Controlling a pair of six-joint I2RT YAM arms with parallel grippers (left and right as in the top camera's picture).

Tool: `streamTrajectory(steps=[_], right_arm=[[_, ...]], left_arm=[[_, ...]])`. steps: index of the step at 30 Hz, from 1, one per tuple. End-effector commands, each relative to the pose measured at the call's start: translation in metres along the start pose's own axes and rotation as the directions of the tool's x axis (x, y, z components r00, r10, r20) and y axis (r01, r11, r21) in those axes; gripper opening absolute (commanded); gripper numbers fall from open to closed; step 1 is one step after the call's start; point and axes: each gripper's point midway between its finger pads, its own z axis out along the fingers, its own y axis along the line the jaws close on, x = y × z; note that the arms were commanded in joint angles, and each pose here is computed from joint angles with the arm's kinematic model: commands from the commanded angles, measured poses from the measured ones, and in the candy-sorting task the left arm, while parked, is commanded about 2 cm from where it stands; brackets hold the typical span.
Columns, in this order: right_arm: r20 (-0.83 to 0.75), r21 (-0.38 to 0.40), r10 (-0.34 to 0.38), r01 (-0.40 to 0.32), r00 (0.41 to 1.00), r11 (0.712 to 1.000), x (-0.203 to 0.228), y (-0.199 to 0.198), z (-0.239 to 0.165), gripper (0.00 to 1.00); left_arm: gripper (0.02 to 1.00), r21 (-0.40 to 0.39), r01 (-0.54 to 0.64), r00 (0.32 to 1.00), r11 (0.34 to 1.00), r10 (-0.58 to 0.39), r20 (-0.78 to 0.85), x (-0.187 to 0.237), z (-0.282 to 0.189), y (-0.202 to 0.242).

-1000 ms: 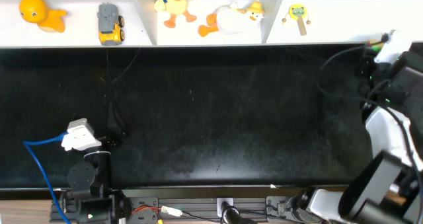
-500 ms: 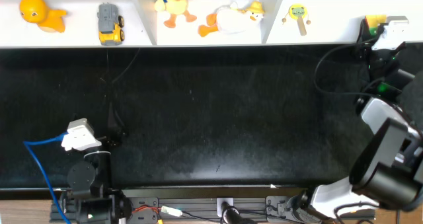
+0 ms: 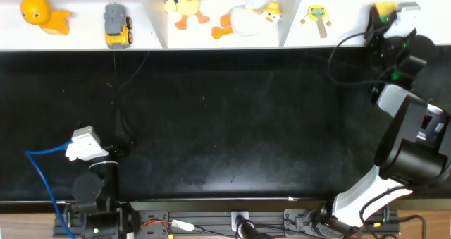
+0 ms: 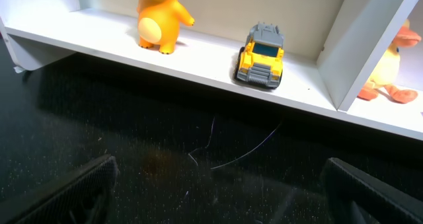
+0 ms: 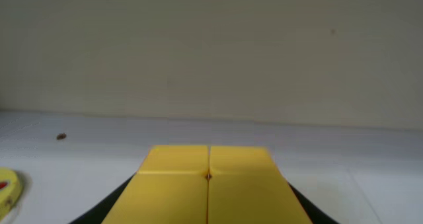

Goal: Store Toys

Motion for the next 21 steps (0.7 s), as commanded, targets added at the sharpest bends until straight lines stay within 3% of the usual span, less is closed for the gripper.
streamTrajectory(steps=[1, 4, 8, 12, 15, 18, 19, 20, 21], right_arm=[[-0.008, -0.023, 0.025, -0.025, 1.0, 0.999, -0.001, 0.003, 0.014, 0.045], [-0.016, -0.023, 0.027, -0.028, 1.0, 0.999, 0.001, 0.004, 0.015, 0.045], [-0.066, 0.033, 0.047, -0.045, 0.997, 0.998, 0.014, -0.005, 0.014, 0.064], [-0.096, 0.033, 0.061, -0.058, 0.993, 0.998, 0.021, -0.005, 0.013, 0.316], [-0.118, 0.033, 0.07, -0.066, 0.991, 0.997, 0.027, -0.004, 0.013, 0.426], [-0.15, 0.033, 0.083, -0.079, 0.985, 0.996, 0.034, -0.003, 0.011, 0.627], [-0.161, 0.033, 0.089, -0.084, 0.983, 0.996, 0.036, -0.002, 0.011, 0.752], [-0.174, 0.033, 0.094, -0.09, 0.98, 0.995, 0.038, -0.002, 0.01, 0.998], [-0.189, 0.034, 0.099, -0.094, 0.977, 0.995, 0.038, -0.001, 0.008, 0.998]], left_arm=[[0.998, -0.015, 0.019, 1.0, 1.0, -0.019, 0.009, -0.001, 0.0, 0.003], [0.996, -0.015, 0.019, 1.0, 1.0, -0.019, 0.009, -0.001, 0.0, 0.003], [0.998, -0.016, 0.019, 1.0, 1.0, -0.019, 0.009, -0.001, 0.0, 0.003], [0.996, -0.015, 0.019, 1.0, 1.0, -0.019, 0.009, -0.001, 0.0, 0.003], [0.998, -0.015, 0.019, 1.0, 1.0, -0.019, 0.009, -0.001, 0.0, 0.003], [0.998, -0.015, 0.019, 1.0, 1.0, -0.019, 0.009, -0.001, 0.0, 0.003], [0.998, -0.016, 0.019, 1.0, 1.0, -0.019, 0.009, -0.001, 0.0, 0.003], [0.998, -0.016, 0.019, 1.0, 1.0, -0.019, 0.009, -0.001, 0.0, 0.003], [0.998, -0.016, 0.019, 1.0, 1.0, -0.019, 0.009, -0.001, 0.0, 0.003]])
